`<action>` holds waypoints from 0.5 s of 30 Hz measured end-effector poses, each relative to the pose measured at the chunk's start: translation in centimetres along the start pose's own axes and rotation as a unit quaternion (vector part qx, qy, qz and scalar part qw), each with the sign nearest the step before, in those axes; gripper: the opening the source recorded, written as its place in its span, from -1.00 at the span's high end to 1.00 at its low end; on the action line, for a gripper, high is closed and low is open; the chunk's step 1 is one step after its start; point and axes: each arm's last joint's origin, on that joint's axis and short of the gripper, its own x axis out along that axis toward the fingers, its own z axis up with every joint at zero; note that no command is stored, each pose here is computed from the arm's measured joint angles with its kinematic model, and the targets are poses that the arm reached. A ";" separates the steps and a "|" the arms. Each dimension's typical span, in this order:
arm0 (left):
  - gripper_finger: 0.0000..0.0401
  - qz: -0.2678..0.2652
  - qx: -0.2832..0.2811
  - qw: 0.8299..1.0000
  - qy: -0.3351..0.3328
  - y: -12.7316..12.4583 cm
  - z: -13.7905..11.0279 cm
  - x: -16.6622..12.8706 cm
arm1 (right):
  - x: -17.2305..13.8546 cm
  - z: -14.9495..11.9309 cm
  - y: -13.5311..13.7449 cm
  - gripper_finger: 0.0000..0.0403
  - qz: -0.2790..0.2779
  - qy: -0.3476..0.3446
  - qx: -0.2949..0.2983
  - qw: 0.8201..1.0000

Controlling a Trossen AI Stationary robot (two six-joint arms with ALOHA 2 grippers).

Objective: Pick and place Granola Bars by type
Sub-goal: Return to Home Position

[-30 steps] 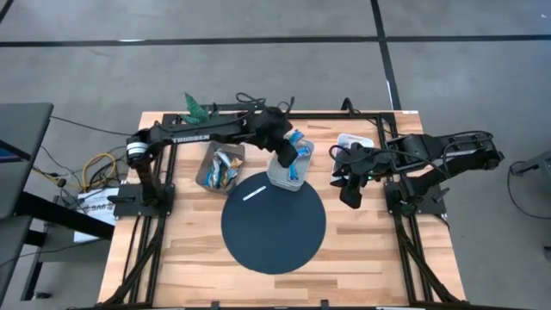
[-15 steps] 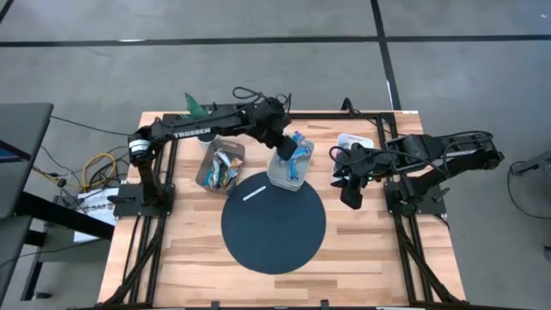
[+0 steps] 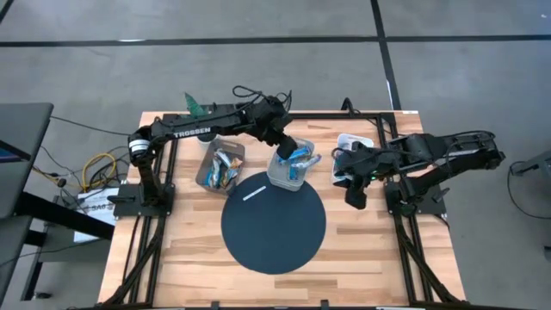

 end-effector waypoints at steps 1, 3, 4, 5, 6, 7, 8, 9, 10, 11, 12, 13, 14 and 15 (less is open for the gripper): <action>-0.13 -0.012 0.004 1.000 -0.003 -0.3 0.0 0.0 | -0.6 -0.1 0.0 0.37 0.008 -0.019 -0.008 1.000; -0.07 -0.032 0.011 0.999 -0.008 -1.0 0.1 -0.1 | -1.8 -0.8 -0.1 0.37 0.027 -0.064 -0.018 0.997; -0.04 -0.038 0.014 0.999 -0.012 -1.3 0.1 -0.2 | -2.4 -1.3 -0.3 0.37 0.037 -0.086 -0.019 0.995; -0.01 -0.043 0.014 0.999 -0.018 -1.6 0.1 -0.3 | -2.8 -1.8 -0.4 0.37 0.047 -0.110 -0.016 0.993; 0.02 -0.046 0.012 0.999 -0.019 -1.8 0.1 -0.4 | -3.2 -2.5 -0.6 0.37 0.058 -0.136 -0.009 0.989; 0.05 -0.049 0.011 0.999 -0.018 -2.0 0.0 -0.5 | -3.4 -3.3 -0.9 0.37 0.067 -0.156 -0.004 0.985; 0.07 -0.055 0.014 0.998 -0.019 -2.2 0.0 -0.6 | -3.4 -4.1 -1.1 0.37 0.075 -0.176 0.003 0.982; 0.10 -0.061 0.017 0.998 -0.023 -2.5 0.0 -0.7 | -3.1 -4.9 -1.3 0.37 0.085 -0.197 0.010 0.977; 0.12 -0.066 0.020 0.997 -0.024 -2.8 0.0 -0.9 | -2.9 -5.6 -1.4 0.37 0.095 -0.220 0.016 0.971; 0.14 -0.070 0.022 0.997 -0.025 -3.1 -0.1 -1.1 | -2.5 -6.4 -1.6 0.37 0.104 -0.241 0.021 0.965; 0.16 -0.074 0.023 0.997 -0.031 -3.4 0.0 -1.4 | -2.0 -7.3 -1.8 0.37 0.114 -0.260 0.023 0.958; 0.18 -0.075 0.024 0.996 -0.036 -3.7 0.0 -1.8 | -1.4 -8.1 -1.9 0.37 0.124 -0.281 0.027 0.951; 0.20 -0.072 0.025 0.996 -0.040 -3.9 0.0 -2.1 | -1.0 -8.7 -2.0 0.37 0.136 -0.307 0.033 0.941; 0.21 -0.068 0.026 0.996 -0.046 -4.2 0.0 -2.4 | -0.6 -9.4 -2.1 0.37 0.148 -0.335 0.038 0.930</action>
